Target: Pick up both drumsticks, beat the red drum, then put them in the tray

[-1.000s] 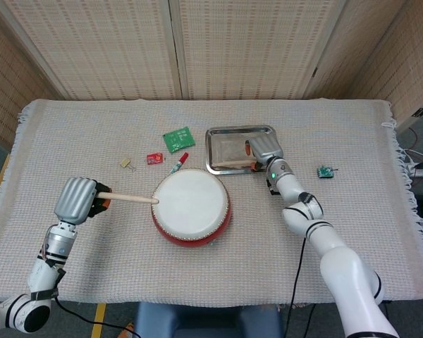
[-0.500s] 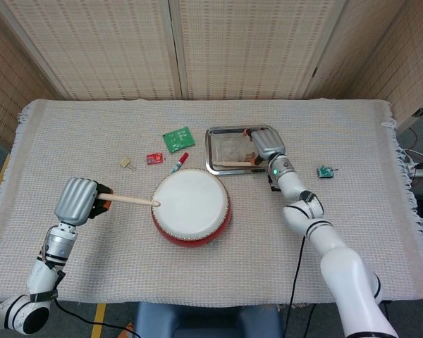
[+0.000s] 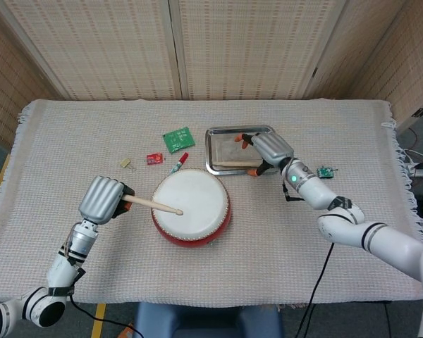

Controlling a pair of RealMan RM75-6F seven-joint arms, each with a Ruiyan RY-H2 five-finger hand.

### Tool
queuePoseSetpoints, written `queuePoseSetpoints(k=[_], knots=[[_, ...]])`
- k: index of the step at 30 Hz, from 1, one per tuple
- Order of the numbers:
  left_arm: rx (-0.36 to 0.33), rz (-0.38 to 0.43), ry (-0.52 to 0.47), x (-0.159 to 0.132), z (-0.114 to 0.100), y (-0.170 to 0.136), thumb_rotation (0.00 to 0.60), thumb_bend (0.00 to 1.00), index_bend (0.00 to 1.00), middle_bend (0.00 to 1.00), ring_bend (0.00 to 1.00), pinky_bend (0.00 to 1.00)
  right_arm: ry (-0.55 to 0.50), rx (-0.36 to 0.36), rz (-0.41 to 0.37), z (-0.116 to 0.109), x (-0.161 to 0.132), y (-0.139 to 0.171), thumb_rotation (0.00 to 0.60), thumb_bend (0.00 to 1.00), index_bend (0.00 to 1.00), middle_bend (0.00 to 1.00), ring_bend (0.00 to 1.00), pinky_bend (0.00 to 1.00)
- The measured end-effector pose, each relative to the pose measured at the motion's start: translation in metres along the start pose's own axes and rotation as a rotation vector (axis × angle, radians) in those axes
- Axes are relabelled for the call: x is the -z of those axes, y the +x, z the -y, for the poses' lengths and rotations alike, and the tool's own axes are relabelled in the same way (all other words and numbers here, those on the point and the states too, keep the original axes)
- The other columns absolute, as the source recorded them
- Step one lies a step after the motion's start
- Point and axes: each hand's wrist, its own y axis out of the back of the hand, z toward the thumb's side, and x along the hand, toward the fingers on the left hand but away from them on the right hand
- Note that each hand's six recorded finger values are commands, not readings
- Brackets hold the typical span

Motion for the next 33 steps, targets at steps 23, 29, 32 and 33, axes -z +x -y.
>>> queuePoseSetpoints(k=[23, 29, 32, 33], knots=[[0.084, -0.037, 0.130, -0.053, 0.023, 0.044, 0.600, 0.69, 1.00, 1.00, 1.00, 1.00, -0.189, -0.187, -0.038, 0.022, -0.099, 0.060, 0.600, 0.02, 0.24, 0.30, 0.27, 0.46], [0.082, -0.048, 0.112, -0.060, 0.024, 0.048, 0.600, 0.69, 1.00, 1.00, 1.00, 1.00, -0.193, -0.184, -0.060, 0.032, -0.123, 0.048, 0.600, 0.02, 0.25, 0.30, 0.27, 0.46], [0.085, -0.052, 0.115, -0.063, 0.025, 0.049, 0.600, 0.69, 1.00, 1.00, 1.00, 1.00, -0.201, -0.183, -0.063, 0.037, -0.132, 0.043, 0.600, 0.02, 0.26, 0.31, 0.27, 0.46], [0.088, -0.053, 0.115, -0.065, 0.026, 0.050, 0.600, 0.69, 1.00, 1.00, 1.00, 1.00, -0.200, -0.182, -0.064, 0.038, -0.135, 0.041, 0.600, 0.02, 0.26, 0.31, 0.27, 0.46]])
